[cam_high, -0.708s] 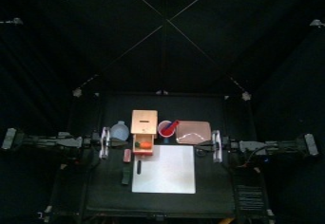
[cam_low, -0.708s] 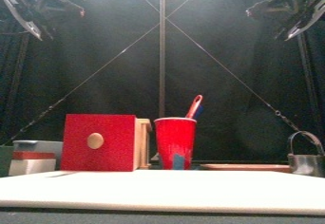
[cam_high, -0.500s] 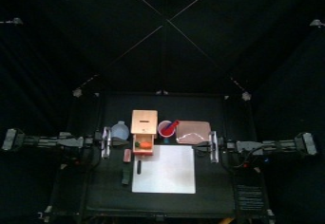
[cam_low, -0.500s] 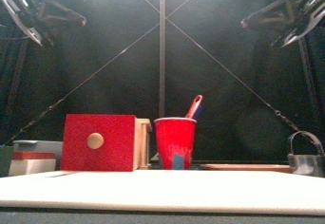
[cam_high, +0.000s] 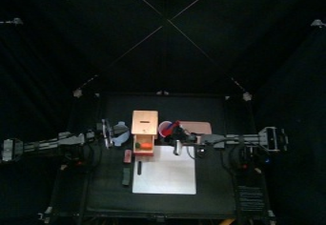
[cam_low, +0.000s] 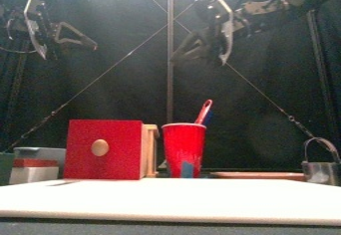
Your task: Grab carrot from open drawer and put onto cutting board
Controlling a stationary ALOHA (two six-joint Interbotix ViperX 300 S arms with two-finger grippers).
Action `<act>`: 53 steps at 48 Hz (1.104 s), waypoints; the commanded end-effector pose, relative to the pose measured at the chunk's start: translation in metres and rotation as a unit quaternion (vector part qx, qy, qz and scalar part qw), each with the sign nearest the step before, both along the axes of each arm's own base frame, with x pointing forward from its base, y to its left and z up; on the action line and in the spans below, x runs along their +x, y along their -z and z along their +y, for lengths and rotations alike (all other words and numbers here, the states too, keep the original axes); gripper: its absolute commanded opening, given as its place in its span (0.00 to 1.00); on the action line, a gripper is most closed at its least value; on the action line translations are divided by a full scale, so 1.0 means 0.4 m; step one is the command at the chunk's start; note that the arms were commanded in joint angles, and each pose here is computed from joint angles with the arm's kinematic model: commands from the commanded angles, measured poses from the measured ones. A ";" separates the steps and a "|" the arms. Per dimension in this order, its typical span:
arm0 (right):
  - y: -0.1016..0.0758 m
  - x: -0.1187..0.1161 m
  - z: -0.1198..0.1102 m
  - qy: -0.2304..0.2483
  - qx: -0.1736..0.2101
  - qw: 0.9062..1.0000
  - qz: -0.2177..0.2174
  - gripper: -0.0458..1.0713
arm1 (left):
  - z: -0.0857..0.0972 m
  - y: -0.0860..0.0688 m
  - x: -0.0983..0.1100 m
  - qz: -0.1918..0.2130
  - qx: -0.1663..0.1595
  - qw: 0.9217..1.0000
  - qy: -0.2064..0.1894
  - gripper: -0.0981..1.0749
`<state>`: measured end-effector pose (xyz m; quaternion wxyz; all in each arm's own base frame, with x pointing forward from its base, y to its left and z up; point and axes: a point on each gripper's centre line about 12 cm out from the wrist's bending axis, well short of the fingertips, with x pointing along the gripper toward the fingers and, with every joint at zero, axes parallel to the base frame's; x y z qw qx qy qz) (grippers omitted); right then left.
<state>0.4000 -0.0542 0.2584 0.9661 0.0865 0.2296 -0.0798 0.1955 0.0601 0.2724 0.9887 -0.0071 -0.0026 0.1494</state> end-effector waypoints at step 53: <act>0.140 0.336 -0.090 -0.020 0.083 0.959 0.269 0.61 | 0.112 0.085 -0.069 0.067 -0.027 0.989 -0.129 0.09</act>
